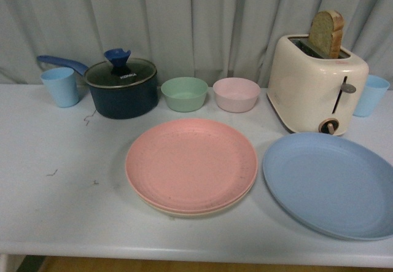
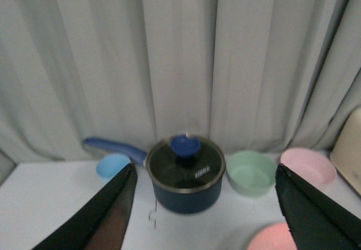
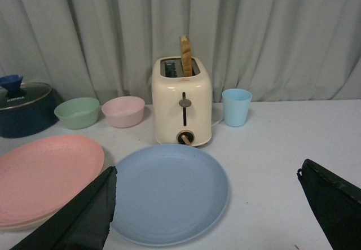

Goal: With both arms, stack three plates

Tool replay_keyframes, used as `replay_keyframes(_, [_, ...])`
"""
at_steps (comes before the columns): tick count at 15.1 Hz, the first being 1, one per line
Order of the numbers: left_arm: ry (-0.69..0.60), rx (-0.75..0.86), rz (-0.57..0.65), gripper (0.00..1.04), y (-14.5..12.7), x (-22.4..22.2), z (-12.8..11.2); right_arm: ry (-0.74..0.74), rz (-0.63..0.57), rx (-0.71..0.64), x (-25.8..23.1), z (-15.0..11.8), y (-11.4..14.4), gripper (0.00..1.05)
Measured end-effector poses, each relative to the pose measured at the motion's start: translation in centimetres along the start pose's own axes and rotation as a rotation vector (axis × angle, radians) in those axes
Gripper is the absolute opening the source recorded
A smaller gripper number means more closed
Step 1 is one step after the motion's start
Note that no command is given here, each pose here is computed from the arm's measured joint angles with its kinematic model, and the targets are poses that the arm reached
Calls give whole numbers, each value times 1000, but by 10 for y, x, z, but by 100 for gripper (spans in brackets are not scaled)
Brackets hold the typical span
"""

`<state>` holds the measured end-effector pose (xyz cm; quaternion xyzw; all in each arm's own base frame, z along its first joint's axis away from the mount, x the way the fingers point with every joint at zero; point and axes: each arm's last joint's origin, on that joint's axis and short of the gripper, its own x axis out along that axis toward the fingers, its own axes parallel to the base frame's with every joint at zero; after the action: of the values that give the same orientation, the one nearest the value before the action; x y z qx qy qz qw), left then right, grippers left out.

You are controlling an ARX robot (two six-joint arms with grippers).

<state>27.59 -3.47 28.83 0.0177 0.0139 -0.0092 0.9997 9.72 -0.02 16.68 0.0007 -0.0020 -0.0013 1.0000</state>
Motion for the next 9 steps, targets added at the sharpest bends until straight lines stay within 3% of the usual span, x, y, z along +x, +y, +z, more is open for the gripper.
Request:
replay_keyframes(1, [15, -8, 9, 63, 4, -13, -31, 0, 2, 0, 0, 0, 0, 98])
replay_keyframes(2, [10, -17, 21, 50, 9, -25, -47, 0, 2, 0, 0, 0, 0, 98])
replay_keyframes(4, [-53, -31, 25, 25, 15, -52, -54, 0, 2, 0, 0, 0, 0, 98])
replay_keyframes(6, [-22, -29, 14, 2, 18, -69, -75, 0, 2, 0, 0, 0, 0, 98])
replay_keyframes(9, [-34, -34, 28, 2, 31, -96, -92, 0, 2, 0, 0, 0, 0, 98])
